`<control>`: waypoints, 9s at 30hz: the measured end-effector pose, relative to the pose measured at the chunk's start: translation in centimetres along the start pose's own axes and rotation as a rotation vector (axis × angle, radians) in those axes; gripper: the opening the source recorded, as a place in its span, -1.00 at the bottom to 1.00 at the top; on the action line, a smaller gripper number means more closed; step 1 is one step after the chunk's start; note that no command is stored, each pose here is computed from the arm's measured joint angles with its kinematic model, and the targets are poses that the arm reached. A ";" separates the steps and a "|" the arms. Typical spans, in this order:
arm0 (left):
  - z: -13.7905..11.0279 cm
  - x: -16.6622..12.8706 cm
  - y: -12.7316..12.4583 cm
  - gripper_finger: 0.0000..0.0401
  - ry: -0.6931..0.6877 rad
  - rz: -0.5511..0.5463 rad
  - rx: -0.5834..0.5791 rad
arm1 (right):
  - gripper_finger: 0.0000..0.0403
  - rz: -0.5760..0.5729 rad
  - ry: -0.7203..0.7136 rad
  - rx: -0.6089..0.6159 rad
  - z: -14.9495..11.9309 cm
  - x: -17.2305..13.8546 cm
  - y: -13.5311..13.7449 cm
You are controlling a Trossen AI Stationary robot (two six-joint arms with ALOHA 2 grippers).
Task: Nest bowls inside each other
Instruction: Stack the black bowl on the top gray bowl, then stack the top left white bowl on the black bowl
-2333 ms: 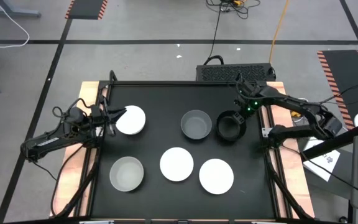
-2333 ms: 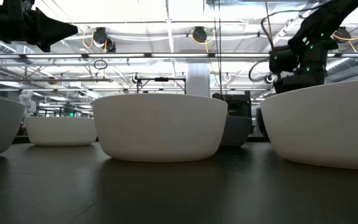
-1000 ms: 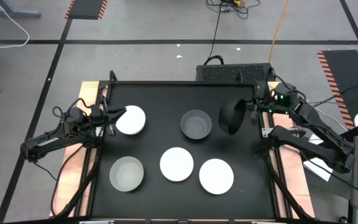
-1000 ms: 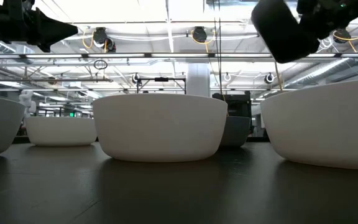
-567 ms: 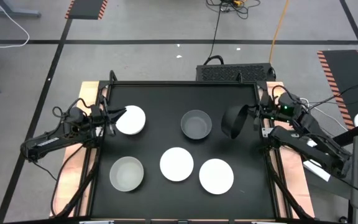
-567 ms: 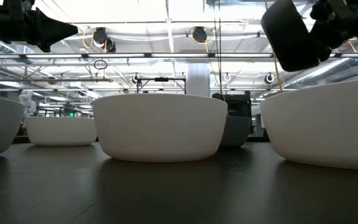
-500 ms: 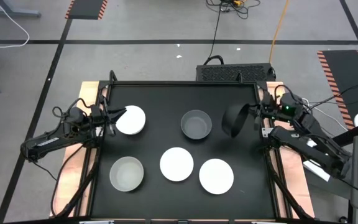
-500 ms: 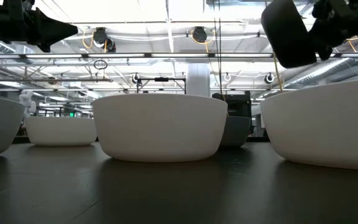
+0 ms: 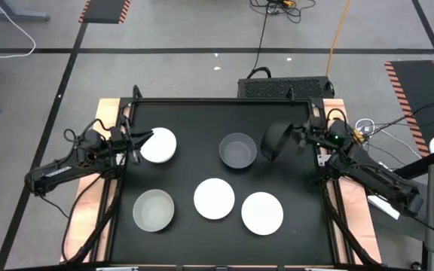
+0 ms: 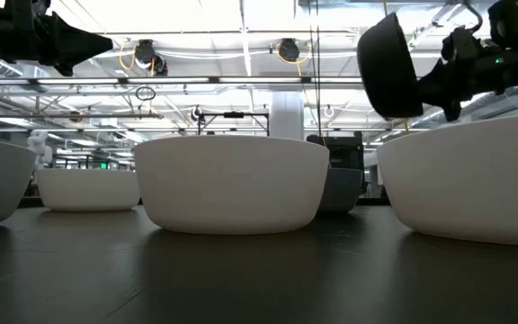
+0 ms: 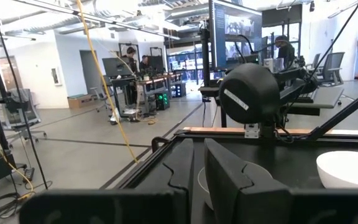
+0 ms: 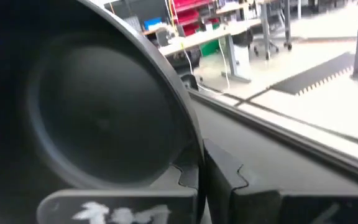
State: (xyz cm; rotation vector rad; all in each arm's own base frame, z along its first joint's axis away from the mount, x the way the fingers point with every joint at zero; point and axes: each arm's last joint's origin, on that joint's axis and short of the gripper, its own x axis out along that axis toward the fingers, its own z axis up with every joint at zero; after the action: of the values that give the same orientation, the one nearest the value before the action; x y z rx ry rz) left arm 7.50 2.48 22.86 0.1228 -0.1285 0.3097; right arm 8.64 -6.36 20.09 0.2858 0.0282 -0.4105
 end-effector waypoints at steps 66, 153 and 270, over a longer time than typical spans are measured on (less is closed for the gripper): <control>0.0 0.0 -0.2 -0.79 0.004 -0.031 -0.004 | -1.00 0.107 0.935 -0.010 10.0 20.5 0.0; -0.1 0.0 -0.2 -0.79 0.007 -0.042 -0.001 | -1.00 -0.100 1.358 -0.081 3.7 26.6 -0.6; -0.1 0.0 -0.2 -0.79 0.005 -0.031 0.021 | 0.13 0.216 0.217 -0.036 2.8 5.3 6.4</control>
State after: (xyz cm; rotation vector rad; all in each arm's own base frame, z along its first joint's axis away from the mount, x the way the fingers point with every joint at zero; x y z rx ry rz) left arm 7.55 2.34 22.78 0.1447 -0.1179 0.2807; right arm 15.98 -3.63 23.99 0.2937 0.2151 -0.1627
